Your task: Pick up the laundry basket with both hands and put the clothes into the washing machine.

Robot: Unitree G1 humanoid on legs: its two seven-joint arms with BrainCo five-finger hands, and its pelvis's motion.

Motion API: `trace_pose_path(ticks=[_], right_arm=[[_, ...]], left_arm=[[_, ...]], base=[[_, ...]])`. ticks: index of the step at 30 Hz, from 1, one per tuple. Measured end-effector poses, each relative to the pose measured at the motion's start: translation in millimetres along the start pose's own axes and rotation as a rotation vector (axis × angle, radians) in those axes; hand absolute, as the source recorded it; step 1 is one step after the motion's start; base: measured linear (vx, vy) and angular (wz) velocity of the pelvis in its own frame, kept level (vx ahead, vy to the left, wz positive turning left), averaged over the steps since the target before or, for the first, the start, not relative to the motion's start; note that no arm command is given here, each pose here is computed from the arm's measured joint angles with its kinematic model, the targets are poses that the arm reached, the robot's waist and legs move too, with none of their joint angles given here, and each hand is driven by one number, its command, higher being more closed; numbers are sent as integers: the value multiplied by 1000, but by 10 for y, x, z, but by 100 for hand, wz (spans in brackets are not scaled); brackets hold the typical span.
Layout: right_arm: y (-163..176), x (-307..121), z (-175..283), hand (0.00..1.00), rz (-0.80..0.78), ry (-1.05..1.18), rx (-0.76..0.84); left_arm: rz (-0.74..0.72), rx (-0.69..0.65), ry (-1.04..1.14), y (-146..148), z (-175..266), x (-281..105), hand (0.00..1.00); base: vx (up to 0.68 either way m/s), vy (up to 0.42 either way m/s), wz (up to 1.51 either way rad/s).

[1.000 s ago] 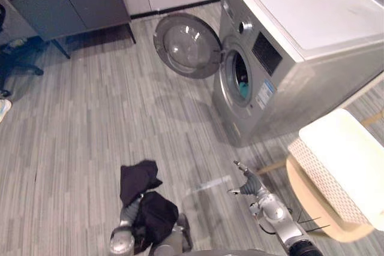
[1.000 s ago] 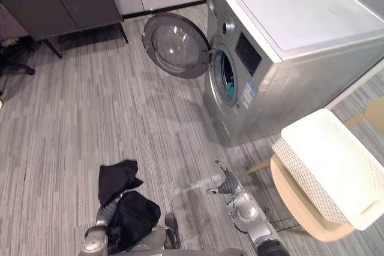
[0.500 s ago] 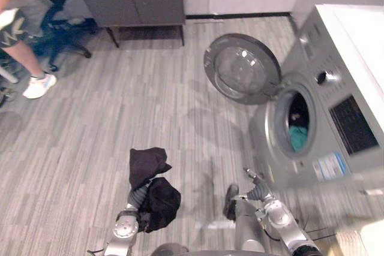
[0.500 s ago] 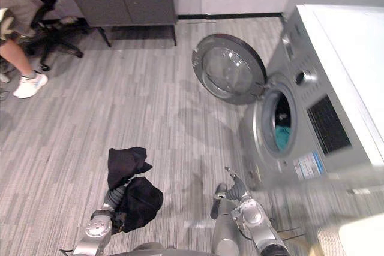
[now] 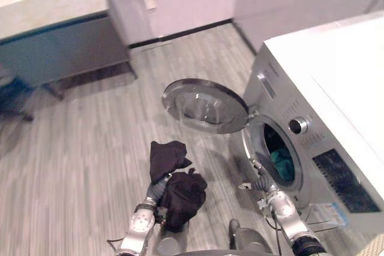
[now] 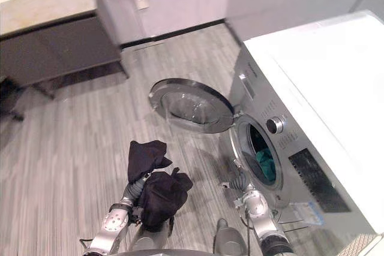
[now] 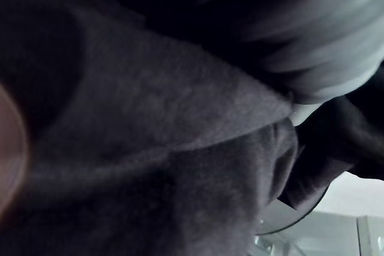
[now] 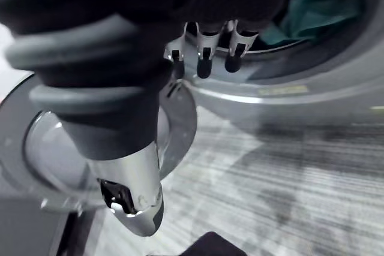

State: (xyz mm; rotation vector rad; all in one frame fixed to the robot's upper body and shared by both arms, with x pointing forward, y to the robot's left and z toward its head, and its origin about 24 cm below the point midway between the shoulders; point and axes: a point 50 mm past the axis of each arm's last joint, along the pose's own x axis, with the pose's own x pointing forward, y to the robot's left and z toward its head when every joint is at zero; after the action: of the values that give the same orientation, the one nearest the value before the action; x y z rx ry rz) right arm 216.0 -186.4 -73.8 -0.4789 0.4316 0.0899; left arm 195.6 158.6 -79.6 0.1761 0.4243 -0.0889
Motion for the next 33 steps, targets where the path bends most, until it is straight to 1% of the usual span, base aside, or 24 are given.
trace_pose_path(ticks=[7,11,14,17,19,20,23,25,27,30,31,33], right_arm=[[232,-21,21,0,82,-5,-32],[251,-23,-22,0,93,20,-52],[267,-64,-121,0,100,62,-53],[227,-100,-197,0,91,84,-64],[172,-75,-179,0,55,81,-55],[85,-75,-230,0,13,106,-27],[-20,-53,-253,0,-27,119,-23],[-15,-36,-241,0,-35,119,-11],[-32,-18,-223,0,-48,114,-5],[-132,137,-11,0,-84,55,23],[-177,215,123,0,-101,16,36],[-206,257,212,0,-125,-10,55]], left_arm=[[37,26,10,164,-53,-83,100],[63,39,-22,265,35,-56,100],[59,53,-19,258,41,-46,100],[73,20,4,224,-16,-80,100],[70,12,15,190,-46,-92,100],[68,8,2,171,-6,-61,100],[65,33,-2,156,6,-46,100],[60,62,3,165,24,14,100],[80,77,-35,204,144,95,100],[119,106,-125,277,439,263,100],[141,115,-173,316,608,348,100],[154,105,-213,323,750,415,100]], base=[[84,233,-171],[130,34,-127],[214,-116,-72],[194,-113,-100],[177,48,-117],[162,131,-105],[121,208,-93],[82,252,-64],[5,169,-23],[-133,105,-18],[-182,12,-5],[-178,-17,0]])
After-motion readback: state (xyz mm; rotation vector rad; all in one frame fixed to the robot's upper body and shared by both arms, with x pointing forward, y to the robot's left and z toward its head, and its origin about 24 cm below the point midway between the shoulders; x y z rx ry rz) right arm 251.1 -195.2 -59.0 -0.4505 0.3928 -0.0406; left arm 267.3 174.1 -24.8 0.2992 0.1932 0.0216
